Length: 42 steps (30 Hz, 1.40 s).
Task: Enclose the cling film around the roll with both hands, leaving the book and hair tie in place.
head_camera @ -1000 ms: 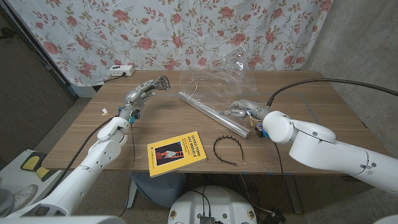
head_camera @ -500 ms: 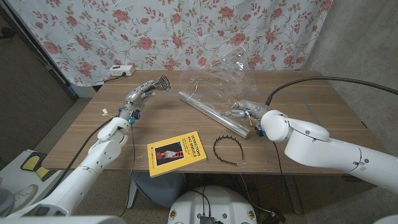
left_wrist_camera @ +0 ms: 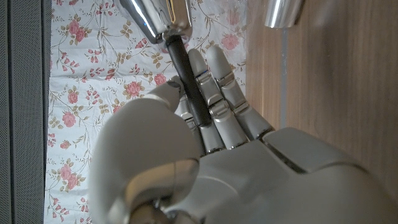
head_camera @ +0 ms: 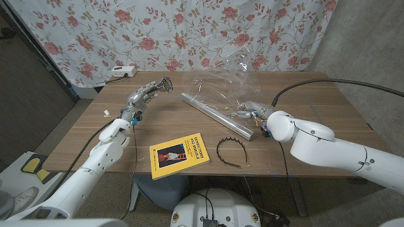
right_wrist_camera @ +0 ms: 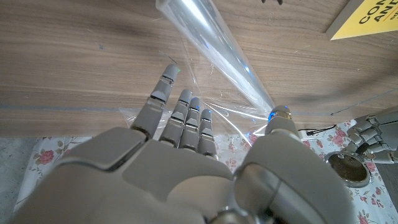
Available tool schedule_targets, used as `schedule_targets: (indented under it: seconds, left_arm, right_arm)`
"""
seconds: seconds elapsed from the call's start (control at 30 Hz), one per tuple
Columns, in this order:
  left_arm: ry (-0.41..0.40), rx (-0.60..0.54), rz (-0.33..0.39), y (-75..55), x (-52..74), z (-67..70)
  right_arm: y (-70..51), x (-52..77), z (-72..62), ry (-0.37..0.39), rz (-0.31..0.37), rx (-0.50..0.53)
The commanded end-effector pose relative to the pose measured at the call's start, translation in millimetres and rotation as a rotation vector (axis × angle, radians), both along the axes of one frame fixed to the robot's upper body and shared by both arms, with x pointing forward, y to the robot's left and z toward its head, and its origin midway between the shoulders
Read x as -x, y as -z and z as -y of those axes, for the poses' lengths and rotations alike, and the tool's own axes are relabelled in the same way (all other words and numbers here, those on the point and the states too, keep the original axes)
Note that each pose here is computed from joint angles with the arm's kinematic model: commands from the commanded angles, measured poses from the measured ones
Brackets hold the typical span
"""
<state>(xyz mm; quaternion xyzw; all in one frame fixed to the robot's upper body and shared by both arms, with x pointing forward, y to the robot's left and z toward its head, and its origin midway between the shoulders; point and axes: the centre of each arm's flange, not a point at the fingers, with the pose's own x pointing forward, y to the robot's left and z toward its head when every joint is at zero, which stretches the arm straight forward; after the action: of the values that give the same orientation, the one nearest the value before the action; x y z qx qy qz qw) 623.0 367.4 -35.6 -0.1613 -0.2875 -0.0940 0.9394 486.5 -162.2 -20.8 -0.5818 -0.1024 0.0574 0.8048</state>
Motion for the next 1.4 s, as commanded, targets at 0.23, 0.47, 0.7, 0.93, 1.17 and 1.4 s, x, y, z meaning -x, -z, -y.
schedule_targets:
  seconds: [0.23,0.47,0.7,0.93,1.17,1.4]
  left_arm:
    - [-0.004,-0.001,-0.002,1.3,0.9,1.4]
    - [-0.001,-0.001,-0.005,1.4,-0.5,2.1]
    - [-0.033,-0.033,-0.015,0.6,-0.1,0.8]
    - [-0.028,-0.027,-0.015,0.4,-0.7,0.0]
    - [-0.024,-0.025,-0.008,-1.4,-3.1,0.5]
    - [-0.018,-0.027,-0.005,-3.6,-6.9,2.7]
  right_arm:
    - [-0.7,-6.0,-3.7,0.002,0.000,0.062]
    - [-0.4,-8.2,-7.7,0.005,-0.010,0.123]
    - [-0.4,-10.2,-11.4,0.019,-0.003,0.152]
    - [1.0,-15.3,-15.0,0.027,-0.008,0.169]
    - [0.6,-18.1,-15.9,0.028,-0.008,0.179]
    - [2.0,-21.5,-16.0,0.028,-0.024,0.188]
